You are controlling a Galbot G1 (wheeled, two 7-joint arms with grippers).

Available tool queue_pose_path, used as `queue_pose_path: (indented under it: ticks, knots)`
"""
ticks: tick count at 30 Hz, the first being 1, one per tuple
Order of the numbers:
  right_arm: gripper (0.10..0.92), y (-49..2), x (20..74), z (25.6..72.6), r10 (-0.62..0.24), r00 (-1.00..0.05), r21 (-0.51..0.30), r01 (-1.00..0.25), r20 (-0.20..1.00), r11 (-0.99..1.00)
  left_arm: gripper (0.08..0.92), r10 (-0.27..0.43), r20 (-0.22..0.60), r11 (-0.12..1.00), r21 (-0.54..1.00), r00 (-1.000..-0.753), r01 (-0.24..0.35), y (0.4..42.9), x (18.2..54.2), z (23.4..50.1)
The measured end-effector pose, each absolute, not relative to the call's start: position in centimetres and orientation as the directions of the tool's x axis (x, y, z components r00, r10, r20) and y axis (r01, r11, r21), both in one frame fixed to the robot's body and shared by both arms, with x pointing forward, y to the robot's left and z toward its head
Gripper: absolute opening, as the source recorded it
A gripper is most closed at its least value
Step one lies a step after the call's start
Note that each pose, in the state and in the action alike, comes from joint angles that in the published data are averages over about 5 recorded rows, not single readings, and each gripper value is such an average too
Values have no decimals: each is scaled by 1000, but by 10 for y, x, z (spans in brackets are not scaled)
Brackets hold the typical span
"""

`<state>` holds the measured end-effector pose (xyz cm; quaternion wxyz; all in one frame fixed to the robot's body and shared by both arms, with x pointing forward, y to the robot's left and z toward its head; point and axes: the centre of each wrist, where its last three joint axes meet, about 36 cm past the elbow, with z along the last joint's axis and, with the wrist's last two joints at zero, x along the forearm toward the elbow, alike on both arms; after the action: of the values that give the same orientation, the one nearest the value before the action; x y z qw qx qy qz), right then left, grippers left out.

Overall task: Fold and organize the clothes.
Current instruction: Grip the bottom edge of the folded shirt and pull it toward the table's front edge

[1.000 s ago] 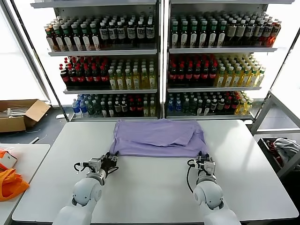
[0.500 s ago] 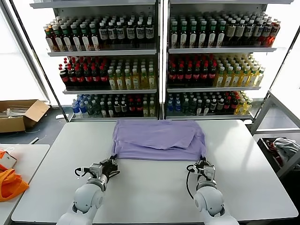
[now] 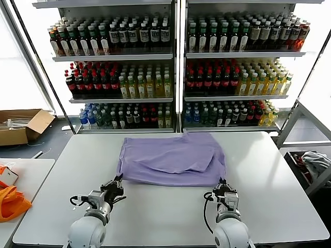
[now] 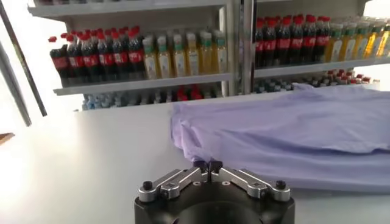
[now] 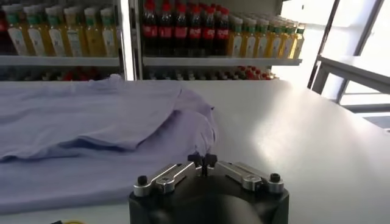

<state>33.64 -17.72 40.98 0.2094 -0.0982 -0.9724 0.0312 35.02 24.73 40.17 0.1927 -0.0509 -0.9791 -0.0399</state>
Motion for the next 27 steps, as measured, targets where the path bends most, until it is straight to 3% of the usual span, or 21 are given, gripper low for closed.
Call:
queue_pose_path:
  ticks: [10, 21, 27]
  knots:
    - [125, -176, 275, 418, 237, -865, -144, 192, 442, 971, 88, 66, 427, 994, 55, -902, 99, 252, 277, 408]
    - [125, -168, 244, 423, 249, -848, -158, 197, 468, 968, 88, 60, 461, 994, 58, -886, 98, 250, 242, 412]
    - [242, -166, 233, 422, 255, -838, -170, 196, 482, 966, 123, 80, 473, 991, 56, -877, 121, 248, 229, 409]
